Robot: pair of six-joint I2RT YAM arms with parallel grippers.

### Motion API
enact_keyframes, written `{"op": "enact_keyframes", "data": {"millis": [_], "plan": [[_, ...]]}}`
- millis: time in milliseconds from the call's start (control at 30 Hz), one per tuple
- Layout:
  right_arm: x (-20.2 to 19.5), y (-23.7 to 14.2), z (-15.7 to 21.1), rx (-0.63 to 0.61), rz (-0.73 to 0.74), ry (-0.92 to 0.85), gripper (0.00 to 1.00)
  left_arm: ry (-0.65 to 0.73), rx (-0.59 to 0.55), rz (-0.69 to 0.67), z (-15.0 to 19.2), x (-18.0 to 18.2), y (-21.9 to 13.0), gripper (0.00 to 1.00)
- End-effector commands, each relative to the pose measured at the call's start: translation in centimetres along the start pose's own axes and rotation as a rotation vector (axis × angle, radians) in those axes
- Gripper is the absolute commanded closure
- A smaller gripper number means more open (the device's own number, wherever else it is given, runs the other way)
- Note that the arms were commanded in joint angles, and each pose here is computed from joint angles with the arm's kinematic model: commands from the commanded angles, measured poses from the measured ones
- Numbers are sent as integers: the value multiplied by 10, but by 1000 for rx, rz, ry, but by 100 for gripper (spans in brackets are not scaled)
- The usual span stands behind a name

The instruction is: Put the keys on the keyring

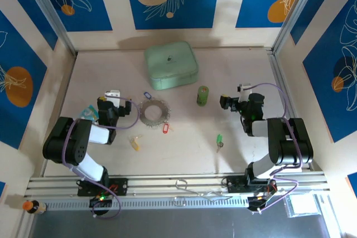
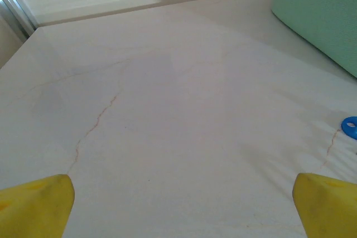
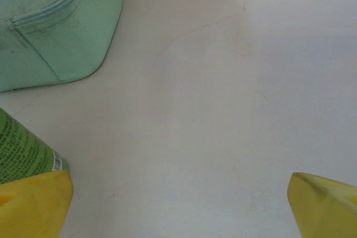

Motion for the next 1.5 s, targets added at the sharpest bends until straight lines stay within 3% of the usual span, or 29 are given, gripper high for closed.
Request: {"op": "enact_keyframes", "data": {"millis": [0, 967, 1100, 1267, 1467], "plan": [[1, 3, -9, -20, 7, -1, 1, -2, -26, 4, -10, 3, 0, 0], [-1, 1, -9, -24, 4, 10, 1, -55, -12, -13, -8, 14, 2, 0], [8, -8, -30, -9, 26, -9, 1, -66, -24, -60, -17, 23, -5, 4], [15, -29, -60, 67, 89, 164, 1, -86, -14, -125, -46, 42, -26, 1], [15, -61, -66, 23, 157, 415, 2, -152, 35, -37, -67, 38, -58, 0]]}}
Point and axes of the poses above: each hand's point on the last joint's axis, 136 mm out from that joint toward the fingers, its own y axis out along the fingers, its own x axis along the line the jaws close on, z = x × y, the point moved 2 cm from there along -y, back along the fingers, and after that the axes turned 5 degrees about y, right-handed, at the moved point
